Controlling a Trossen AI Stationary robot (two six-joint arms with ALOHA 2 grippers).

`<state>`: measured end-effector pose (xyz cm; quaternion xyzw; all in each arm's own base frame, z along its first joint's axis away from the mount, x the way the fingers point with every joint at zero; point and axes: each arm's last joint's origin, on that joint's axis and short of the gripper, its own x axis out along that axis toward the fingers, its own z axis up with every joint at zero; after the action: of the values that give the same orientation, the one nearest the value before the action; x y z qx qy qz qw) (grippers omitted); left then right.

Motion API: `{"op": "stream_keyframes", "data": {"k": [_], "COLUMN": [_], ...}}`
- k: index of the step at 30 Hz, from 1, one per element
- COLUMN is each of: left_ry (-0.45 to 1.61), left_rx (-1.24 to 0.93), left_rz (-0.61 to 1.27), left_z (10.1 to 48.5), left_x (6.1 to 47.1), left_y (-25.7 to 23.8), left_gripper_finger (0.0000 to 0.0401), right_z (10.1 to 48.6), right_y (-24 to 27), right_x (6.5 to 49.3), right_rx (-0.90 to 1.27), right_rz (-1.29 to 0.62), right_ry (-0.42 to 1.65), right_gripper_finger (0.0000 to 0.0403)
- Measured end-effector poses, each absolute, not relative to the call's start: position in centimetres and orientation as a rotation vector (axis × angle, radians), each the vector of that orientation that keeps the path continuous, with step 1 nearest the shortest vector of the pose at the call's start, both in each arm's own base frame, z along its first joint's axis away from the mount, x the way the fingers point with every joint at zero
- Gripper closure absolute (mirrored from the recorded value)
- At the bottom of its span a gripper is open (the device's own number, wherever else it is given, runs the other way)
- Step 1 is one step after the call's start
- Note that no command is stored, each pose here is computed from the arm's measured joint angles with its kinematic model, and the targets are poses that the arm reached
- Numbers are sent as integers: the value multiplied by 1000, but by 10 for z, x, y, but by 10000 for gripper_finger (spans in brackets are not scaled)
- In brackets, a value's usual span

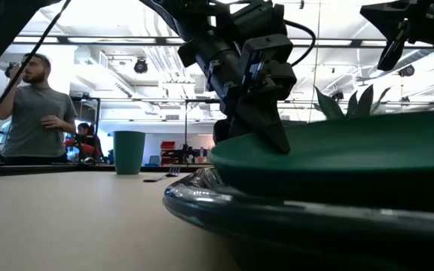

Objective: Pick and place plate/cup/fork/spoon on tray
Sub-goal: Put the green plate on the green tray

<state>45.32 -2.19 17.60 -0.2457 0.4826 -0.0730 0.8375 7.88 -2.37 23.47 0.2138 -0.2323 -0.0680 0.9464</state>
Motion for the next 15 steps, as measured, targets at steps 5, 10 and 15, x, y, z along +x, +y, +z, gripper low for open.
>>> {"op": "stream_keyframes", "data": {"k": [5, 10, 15], "left_ry": [1025, 1012, 991], "left_rx": [-521, -519, -459], "left_rz": [-154, -152, -135], "left_z": [174, 175, 175], "left_x": [453, 453, 454], "left_y": [-22, -22, -19], "left_gripper_finger": [346, 338, 338], "right_z": [235, 235, 235], "right_y": [-24, -24, -24], "right_x": [79, 79, 79], "right_rx": [434, 429, 429], "right_rz": [-139, -140, -140], "right_ry": [-473, -473, -472], "right_gripper_finger": [394, 394, 394]}}
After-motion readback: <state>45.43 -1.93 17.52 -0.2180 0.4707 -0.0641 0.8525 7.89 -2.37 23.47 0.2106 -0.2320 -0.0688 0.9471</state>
